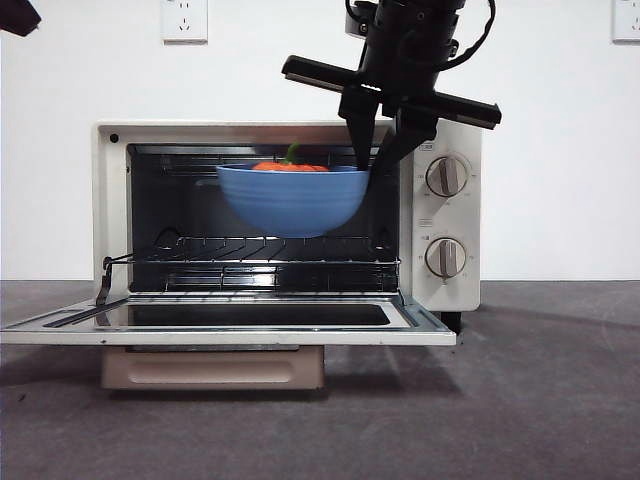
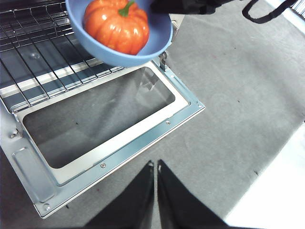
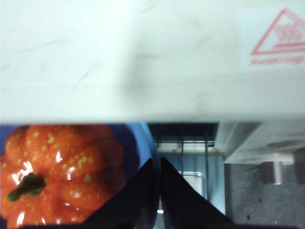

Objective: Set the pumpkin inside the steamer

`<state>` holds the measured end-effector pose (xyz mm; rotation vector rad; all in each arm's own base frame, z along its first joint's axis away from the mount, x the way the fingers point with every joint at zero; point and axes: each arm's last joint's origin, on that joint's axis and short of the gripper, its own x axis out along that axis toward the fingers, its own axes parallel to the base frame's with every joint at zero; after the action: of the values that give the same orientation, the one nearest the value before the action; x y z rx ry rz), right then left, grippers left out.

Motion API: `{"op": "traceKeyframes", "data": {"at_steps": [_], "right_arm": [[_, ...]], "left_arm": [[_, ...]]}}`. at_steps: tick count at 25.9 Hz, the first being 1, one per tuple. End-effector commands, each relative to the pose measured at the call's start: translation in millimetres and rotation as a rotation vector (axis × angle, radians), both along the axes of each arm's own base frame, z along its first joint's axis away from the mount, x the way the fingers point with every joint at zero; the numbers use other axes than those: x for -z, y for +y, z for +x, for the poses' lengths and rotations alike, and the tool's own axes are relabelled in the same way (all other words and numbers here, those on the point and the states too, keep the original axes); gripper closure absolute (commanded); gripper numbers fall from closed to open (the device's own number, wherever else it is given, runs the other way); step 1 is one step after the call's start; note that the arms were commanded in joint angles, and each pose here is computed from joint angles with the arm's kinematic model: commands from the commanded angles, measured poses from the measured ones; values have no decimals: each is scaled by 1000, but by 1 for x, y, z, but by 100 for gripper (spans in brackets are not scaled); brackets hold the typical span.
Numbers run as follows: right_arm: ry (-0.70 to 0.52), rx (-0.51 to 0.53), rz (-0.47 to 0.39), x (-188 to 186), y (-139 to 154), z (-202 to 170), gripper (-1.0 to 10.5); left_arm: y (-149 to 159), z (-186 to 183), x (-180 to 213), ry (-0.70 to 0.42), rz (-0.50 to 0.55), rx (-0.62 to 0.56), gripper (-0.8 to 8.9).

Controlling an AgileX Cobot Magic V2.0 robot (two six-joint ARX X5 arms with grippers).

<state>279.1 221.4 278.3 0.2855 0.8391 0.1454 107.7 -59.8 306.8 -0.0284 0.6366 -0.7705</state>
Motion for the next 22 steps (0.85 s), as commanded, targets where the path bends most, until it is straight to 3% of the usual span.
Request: {"op": "traceKeyframes", "data": {"at_steps": [1, 19, 22], "right_arm": [[-24, 33, 25, -4, 2, 7, 937], [-4, 48, -5, 13, 6, 16, 935], [-4, 47, -7, 13, 6, 16, 883]], "left_arm": [[-1, 1, -3, -22, 3, 9, 798], [-1, 1, -2, -21, 3, 9, 798], [-1, 1, -3, -22, 3, 9, 798]]}}
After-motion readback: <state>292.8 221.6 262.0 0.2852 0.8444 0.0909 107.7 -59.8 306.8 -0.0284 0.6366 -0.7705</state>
